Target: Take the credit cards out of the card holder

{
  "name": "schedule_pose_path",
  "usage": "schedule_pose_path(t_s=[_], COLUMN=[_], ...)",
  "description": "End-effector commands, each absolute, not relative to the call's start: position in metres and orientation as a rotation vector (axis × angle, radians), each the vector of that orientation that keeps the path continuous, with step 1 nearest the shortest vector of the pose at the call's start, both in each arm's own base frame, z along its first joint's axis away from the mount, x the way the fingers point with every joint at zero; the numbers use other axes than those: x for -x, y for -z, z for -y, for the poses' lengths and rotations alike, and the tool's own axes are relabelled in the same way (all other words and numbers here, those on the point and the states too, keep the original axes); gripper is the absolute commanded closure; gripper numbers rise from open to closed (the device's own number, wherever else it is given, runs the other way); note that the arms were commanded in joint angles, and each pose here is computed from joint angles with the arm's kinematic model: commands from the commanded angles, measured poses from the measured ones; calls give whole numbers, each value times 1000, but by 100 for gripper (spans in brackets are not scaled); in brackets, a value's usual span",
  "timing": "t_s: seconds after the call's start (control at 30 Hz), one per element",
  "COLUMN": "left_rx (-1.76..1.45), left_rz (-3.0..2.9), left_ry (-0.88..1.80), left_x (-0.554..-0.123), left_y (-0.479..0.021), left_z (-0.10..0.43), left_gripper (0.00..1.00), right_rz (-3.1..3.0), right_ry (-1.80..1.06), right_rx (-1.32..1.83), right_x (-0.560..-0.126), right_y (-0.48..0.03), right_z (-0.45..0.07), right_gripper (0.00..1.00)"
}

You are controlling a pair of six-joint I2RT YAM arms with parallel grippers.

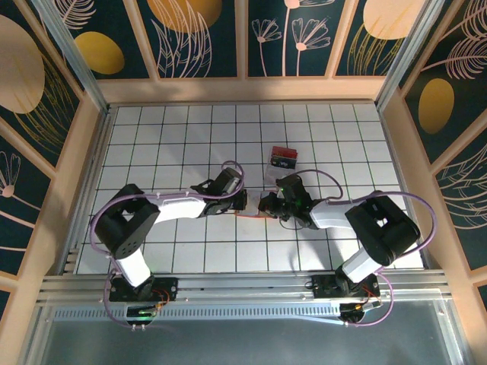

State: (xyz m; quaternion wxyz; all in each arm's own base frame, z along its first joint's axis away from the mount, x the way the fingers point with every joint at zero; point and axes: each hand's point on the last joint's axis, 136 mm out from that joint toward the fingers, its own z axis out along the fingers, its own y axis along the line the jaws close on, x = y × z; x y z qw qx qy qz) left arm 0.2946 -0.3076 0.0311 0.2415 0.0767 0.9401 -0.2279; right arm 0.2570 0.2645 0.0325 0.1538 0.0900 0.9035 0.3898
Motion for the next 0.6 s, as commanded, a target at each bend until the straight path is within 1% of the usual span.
schedule_pose_path(t_s=[0.0, 0.1, 0.37, 0.57], left_rx=[-251, -234, -193, -185], left_rz=[-2589, -2620, -2683, -2695], left_ry=[624, 585, 595, 599], left_x=[-296, -292, -280, -277], left_y=[-23, -13, 5, 8], left_z=[311, 304, 298, 296], left_gripper=[91, 94, 99, 100], right_rz=[-2610, -2599, -2515, -2510], right_ry=[-1079, -1089, -1193, -1237], right_rx=[-254, -261, -254, -261], right_x=[-260, -261, -272, -275], right_y=[-27, -28, -39, -34], right_z=[-260, -259, -263, -268], right_gripper=[100, 99, 80, 78])
